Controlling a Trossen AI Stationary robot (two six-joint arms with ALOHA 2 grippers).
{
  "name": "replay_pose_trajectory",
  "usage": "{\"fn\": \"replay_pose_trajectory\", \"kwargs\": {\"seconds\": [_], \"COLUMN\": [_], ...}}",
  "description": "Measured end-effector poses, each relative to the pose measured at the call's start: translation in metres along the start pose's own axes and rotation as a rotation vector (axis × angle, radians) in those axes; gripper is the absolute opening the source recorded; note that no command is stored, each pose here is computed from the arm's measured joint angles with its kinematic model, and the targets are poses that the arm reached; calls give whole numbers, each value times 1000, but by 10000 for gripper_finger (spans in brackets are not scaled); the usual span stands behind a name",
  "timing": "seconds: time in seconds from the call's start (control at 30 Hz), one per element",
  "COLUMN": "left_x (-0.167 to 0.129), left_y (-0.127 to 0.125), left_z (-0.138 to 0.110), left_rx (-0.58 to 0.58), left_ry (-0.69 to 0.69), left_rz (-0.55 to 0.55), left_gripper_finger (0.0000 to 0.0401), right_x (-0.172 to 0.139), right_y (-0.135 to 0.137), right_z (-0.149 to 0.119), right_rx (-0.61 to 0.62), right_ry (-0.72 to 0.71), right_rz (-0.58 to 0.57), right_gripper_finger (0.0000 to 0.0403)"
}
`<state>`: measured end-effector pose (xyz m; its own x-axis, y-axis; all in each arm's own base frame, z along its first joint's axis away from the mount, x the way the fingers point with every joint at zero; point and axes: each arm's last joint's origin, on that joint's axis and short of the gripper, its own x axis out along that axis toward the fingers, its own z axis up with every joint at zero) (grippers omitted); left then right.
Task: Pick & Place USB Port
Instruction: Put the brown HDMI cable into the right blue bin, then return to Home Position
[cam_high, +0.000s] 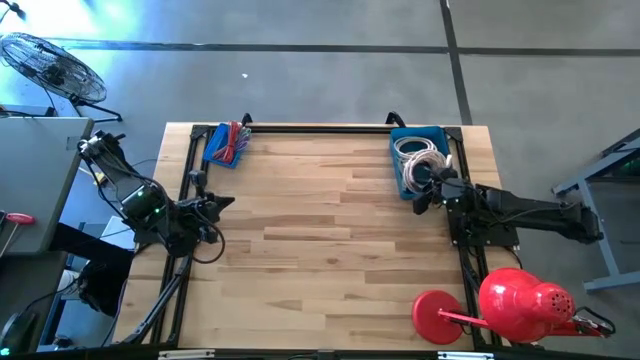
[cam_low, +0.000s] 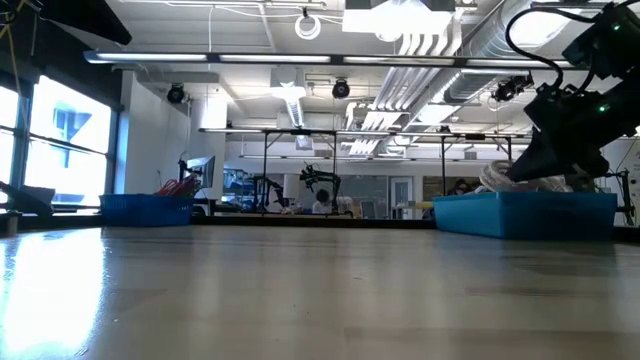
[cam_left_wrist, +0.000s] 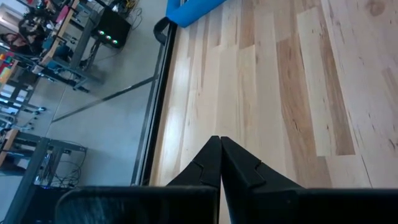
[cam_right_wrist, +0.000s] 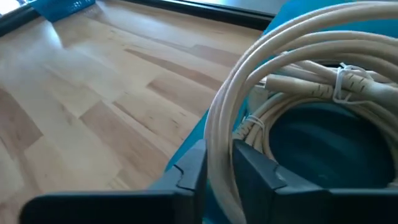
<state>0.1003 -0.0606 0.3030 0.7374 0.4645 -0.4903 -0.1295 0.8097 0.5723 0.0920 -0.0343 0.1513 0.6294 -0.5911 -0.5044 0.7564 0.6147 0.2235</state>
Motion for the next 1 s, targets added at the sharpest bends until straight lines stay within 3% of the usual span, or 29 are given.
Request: {"fn": "replay_pose_trajectory", "kwargs": {"seconds": [0.2,0.47,0.6,0.77,0.9,1.0], "left_x": [0,0,2,15,30,35], "left_y": [0,0,-2,-17,-35,-42], "left_z": [0,0,-5,-31,-58,-65], "left_rx": [1,5,35,118,87,25], "left_ry": [1,3,28,106,101,11], "left_rz": [0,0,-15,-94,-145,-214], "left_gripper_finger": [0,0,0,0,0,0], "right_x": [0,0,-3,-10,-14,-15], "right_y": [0,5,14,26,30,31], "right_z": [1,11,21,34,38,37], "right_rx": [3,8,-43,-105,-141,-148], "right_ry": [-15,-112,-183,-278,-303,-293], "right_rz": [-8,30,182,447,578,618], "right_gripper_finger": [126,239,266,270,270,271]}}
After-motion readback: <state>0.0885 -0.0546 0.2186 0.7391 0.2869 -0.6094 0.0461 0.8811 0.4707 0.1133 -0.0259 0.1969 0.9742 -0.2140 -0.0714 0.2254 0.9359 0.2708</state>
